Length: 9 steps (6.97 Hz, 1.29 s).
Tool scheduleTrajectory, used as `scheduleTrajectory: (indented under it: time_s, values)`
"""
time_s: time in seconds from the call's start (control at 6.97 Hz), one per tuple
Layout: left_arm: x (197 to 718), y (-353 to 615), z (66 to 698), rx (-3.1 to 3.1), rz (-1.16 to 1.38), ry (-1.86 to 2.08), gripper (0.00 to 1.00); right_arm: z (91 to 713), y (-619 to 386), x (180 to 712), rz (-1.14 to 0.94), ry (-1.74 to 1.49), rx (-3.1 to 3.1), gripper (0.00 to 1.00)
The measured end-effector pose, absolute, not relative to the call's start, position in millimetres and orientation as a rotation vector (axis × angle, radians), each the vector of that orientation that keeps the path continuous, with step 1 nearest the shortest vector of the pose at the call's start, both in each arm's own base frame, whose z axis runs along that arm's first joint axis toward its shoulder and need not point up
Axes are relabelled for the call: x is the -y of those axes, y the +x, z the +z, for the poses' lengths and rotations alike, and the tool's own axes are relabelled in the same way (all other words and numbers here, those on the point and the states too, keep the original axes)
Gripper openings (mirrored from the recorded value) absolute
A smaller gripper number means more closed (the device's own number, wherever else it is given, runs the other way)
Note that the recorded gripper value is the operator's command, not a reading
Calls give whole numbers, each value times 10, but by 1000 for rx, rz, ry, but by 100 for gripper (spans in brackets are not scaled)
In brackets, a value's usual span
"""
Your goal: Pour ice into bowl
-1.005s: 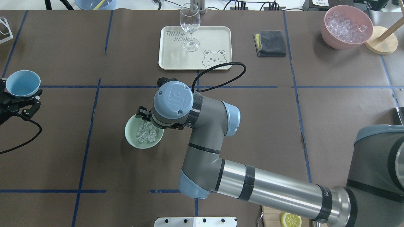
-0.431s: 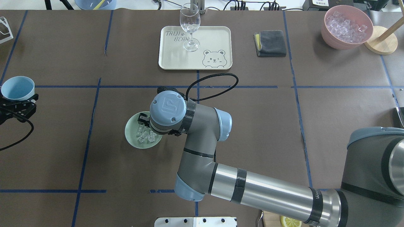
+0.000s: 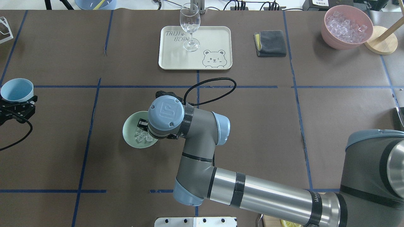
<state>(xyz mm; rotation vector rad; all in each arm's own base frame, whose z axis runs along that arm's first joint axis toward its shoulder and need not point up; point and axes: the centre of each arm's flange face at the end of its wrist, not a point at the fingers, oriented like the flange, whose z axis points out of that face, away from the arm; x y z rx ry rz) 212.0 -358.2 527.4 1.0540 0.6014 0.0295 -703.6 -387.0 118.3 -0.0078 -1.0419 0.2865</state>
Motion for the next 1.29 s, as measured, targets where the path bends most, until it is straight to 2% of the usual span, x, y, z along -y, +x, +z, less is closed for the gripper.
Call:
scheduleTrajectory:
  time_s: [0.29,0.57,0.86,1.29]
  values:
    - [3550,2057,5755,-669,-72,1045,0,1032,-6851,3969,277,13,1077,0]
    - [3553,2009,5921,-699,-216,1051,0,946,-6513,4188,288,8,1113,0]
    - [3499,2109,6001,-753,-357,1022,0,1210,-5983,4418,293,-2,1126,0]
    - [3151,2551,6148,-781,-504,1058,0,1841,-5009,4508,218,74,1083,0]
